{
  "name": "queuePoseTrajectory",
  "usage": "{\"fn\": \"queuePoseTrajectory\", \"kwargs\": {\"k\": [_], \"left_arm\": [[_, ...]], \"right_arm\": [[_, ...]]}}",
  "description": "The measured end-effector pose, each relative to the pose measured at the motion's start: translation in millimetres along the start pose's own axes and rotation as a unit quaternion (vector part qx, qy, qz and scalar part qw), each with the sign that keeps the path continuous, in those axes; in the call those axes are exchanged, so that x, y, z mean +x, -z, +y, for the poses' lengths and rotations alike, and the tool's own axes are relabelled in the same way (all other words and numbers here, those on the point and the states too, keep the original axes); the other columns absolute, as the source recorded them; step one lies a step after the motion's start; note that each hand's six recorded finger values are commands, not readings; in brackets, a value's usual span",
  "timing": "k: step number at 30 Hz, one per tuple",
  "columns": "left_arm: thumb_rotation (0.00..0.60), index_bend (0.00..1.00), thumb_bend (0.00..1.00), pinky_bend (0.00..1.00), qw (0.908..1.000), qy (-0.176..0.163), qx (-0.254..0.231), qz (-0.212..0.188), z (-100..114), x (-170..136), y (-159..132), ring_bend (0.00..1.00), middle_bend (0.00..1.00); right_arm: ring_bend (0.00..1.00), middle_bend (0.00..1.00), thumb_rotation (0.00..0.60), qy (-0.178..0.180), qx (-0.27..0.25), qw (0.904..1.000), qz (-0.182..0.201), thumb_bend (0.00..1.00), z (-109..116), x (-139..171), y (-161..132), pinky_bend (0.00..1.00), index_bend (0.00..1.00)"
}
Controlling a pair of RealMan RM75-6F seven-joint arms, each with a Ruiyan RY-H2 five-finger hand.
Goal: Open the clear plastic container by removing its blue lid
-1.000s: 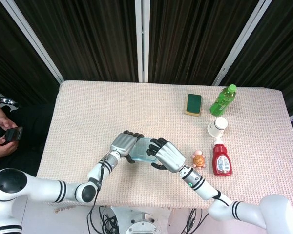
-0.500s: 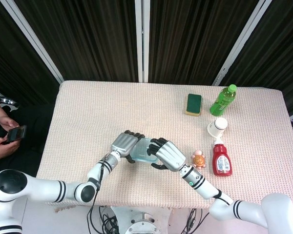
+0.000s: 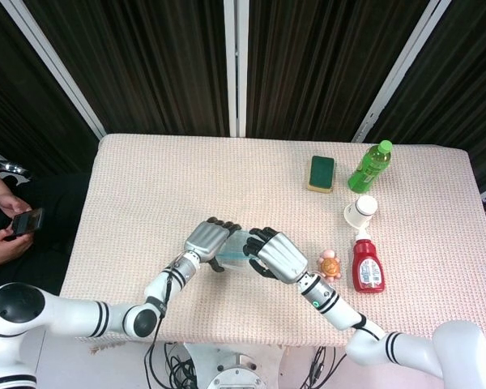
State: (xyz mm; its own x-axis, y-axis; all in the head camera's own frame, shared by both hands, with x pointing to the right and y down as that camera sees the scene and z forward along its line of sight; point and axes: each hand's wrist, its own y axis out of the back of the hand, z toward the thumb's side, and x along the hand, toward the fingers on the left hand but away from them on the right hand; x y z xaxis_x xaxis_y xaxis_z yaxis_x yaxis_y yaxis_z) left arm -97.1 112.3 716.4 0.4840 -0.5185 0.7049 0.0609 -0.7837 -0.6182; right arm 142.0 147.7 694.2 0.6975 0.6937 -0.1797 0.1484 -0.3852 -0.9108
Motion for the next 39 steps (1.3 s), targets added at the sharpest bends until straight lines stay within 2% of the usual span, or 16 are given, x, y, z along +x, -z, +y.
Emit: {"fn": "queuePoseTrajectory", "kwargs": {"k": [6, 9, 15, 24, 33, 39], "left_arm": [[0.6, 0.14, 0.09, 0.12, 0.9999, -0.002, 0.011, -0.01, 2.3, -5.2, -3.3, 0.15, 0.23], [0.6, 0.09, 0.09, 0.09, 0.9998, -0.001, 0.016, -0.008, 3.0, -6.5, -2.6, 0.11, 0.19], [0.6, 0.06, 0.09, 0.07, 0.9995, -0.015, 0.029, 0.006, 6.8, -9.0, 2.4, 0.06, 0.15], [0.6, 0.04, 0.07, 0.07, 0.9982, -0.047, 0.028, 0.027, 13.6, -15.5, 16.4, 0.04, 0.14], [0.6, 0.01, 0.07, 0.06, 0.9976, -0.055, 0.003, 0.043, 17.8, -24.6, 35.5, 0.01, 0.1], [0.6, 0.0, 0.05, 0.03, 0.9965, -0.062, -0.02, 0.054, 18.5, -34.2, 52.8, 0.0, 0.03]], "right_arm": [[0.3, 0.47, 0.6, -0.009, -0.008, 0.9999, -0.002, 0.54, -1.8, -3.3, -1.4, 0.46, 0.52], [0.3, 0.47, 0.6, -0.014, -0.016, 0.9998, -0.004, 0.43, -0.4, -5.0, -4.1, 0.46, 0.54], [0.3, 0.51, 0.6, -0.016, -0.02, 0.9995, -0.017, 0.36, 5.6, -9.4, -9.9, 0.46, 0.66], [0.35, 0.57, 0.6, 0.028, -0.019, 0.9987, -0.038, 0.33, 12.6, -10.9, -8.2, 0.46, 0.78], [0.36, 0.57, 0.6, 0.054, -0.011, 0.9978, -0.036, 0.33, 17.1, -13.5, -6.0, 0.46, 0.83], [0.36, 0.58, 0.6, 0.064, 0.001, 0.9972, -0.04, 0.33, 22.4, -11.9, -0.7, 0.46, 0.84]]}}
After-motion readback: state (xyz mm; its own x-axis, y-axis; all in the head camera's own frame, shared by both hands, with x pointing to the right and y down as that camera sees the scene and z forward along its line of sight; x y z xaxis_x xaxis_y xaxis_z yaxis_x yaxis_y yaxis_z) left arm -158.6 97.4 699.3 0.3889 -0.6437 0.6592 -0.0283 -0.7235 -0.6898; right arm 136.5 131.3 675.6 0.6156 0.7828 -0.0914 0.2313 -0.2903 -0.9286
